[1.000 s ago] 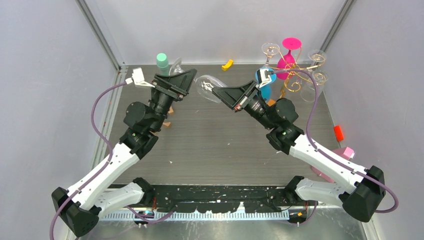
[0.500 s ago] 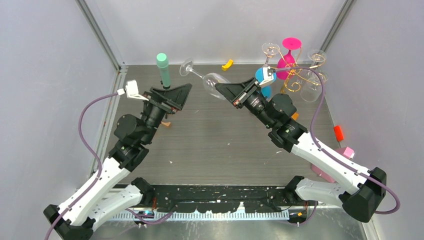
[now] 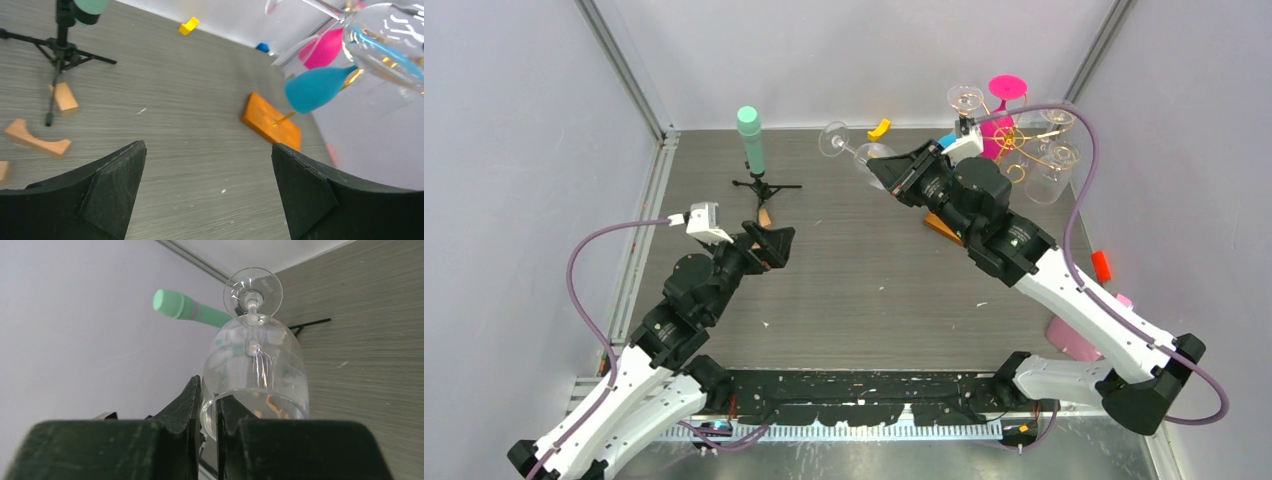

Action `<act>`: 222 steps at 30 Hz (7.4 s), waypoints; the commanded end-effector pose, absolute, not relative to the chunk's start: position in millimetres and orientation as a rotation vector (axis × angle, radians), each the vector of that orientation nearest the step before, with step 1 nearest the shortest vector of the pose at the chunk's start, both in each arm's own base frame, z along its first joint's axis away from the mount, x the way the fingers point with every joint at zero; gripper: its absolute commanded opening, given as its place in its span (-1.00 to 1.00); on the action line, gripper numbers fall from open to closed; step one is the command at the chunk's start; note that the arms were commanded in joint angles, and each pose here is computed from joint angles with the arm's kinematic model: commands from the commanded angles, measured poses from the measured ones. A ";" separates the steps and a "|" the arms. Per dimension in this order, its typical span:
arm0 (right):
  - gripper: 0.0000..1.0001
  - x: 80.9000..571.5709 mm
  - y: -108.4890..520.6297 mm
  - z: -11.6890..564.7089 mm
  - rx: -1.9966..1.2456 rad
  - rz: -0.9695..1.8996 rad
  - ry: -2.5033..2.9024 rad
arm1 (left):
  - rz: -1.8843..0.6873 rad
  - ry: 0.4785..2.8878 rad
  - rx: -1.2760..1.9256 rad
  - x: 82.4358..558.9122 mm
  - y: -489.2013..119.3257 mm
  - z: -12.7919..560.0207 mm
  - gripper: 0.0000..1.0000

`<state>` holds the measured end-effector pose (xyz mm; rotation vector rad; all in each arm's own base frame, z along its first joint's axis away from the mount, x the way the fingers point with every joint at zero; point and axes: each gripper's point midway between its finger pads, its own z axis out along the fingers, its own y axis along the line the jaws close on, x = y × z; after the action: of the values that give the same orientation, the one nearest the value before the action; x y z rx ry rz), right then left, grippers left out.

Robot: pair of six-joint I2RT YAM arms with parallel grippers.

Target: Take the wine glass off the wine glass rack

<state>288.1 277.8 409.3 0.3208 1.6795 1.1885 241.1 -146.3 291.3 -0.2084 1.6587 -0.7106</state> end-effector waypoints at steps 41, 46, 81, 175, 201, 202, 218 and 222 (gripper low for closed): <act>-0.99 294.5 282.8 230.1 0.235 0.245 2.524 | -0.605 1.872 0.215 221.3 -166.6 267.3 0.99; -0.99 295.8 281.5 211.0 0.215 0.167 2.568 | -0.586 1.884 0.213 223.5 -165.8 259.8 0.99; -0.99 326.5 303.5 177.1 0.103 0.203 2.656 | -0.429 1.796 -0.019 228.0 -116.8 246.1 0.99; 0.61 313.8 120.4 374.4 0.762 0.637 1.783 | -0.517 1.934 0.021 234.5 -149.9 284.3 0.99; 0.04 338.0 114.8 354.6 1.045 0.822 1.565 | -0.578 1.919 0.025 231.8 -157.4 283.0 0.99; 0.01 336.9 112.7 356.4 1.049 0.824 1.550 | -0.578 1.922 0.026 231.7 -157.7 282.7 0.99; -0.15 351.8 112.6 355.9 1.094 0.902 1.448 | -0.604 1.924 0.017 231.4 -161.2 284.1 0.99; -0.42 354.9 116.4 360.9 1.094 0.937 1.431 | -0.608 1.923 0.013 231.4 -161.6 284.5 0.99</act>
<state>346.1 119.0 334.0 1.0755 1.5540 0.8644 228.9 -157.3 267.9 0.0228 1.9766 -0.5663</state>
